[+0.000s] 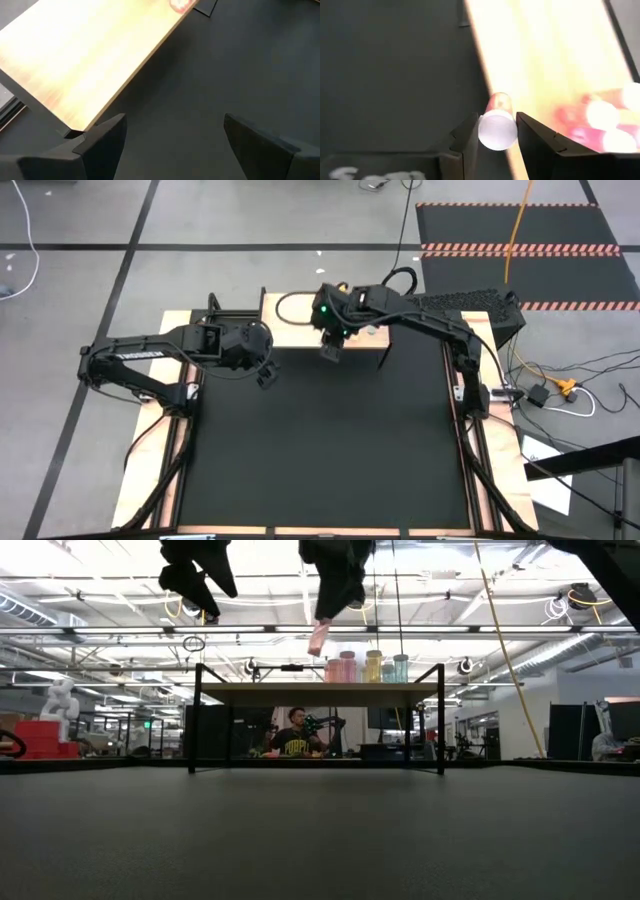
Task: Pick and place medicine bottles onto shelf by color
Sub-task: Put the orange pill bottle on the shelf aligned with the other orange pill bottles
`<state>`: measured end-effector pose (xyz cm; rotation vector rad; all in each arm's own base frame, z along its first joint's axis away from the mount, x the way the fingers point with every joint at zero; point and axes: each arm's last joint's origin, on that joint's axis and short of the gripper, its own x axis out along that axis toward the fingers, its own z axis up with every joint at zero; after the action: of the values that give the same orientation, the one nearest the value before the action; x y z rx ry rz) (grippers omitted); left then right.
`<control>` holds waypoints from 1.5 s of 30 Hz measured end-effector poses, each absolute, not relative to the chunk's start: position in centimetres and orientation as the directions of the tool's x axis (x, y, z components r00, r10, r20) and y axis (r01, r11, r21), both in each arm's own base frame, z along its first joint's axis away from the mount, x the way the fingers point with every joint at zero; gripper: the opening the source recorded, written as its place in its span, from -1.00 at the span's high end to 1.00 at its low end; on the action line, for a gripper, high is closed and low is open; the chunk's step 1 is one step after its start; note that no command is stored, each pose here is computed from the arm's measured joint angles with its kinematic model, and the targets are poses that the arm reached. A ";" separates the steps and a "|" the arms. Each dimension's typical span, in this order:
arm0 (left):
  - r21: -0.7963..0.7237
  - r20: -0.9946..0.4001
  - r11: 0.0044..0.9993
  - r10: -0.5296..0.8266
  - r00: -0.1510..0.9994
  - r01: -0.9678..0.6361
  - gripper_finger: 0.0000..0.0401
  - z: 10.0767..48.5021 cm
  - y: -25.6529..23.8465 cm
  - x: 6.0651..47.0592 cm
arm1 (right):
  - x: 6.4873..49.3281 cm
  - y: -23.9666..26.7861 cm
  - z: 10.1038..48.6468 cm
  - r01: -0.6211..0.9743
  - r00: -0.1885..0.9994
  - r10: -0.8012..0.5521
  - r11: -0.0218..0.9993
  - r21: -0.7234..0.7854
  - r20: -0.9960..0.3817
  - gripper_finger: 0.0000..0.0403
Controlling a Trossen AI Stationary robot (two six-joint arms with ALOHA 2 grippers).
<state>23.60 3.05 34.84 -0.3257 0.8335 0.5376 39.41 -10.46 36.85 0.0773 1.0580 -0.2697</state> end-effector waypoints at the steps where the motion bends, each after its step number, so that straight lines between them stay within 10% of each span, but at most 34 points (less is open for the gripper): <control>1: -0.065 -0.770 0.818 0.324 0.550 -0.572 -0.66 34.8 3.1 23.6 | 39.2 -11.0 36.8 0.268 0.457 -0.188 0.961 -0.067 -0.869 0.42; 45: -0.055 -0.783 0.814 0.324 0.530 -0.579 -0.66 34.7 3.2 23.4 | 38.6 -14.2 34.4 0.309 0.388 -0.200 0.948 -0.078 -0.900 0.42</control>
<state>23.36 3.22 34.72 -0.3281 0.8549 0.5503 38.59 -14.25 34.38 0.1087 1.1270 -0.3247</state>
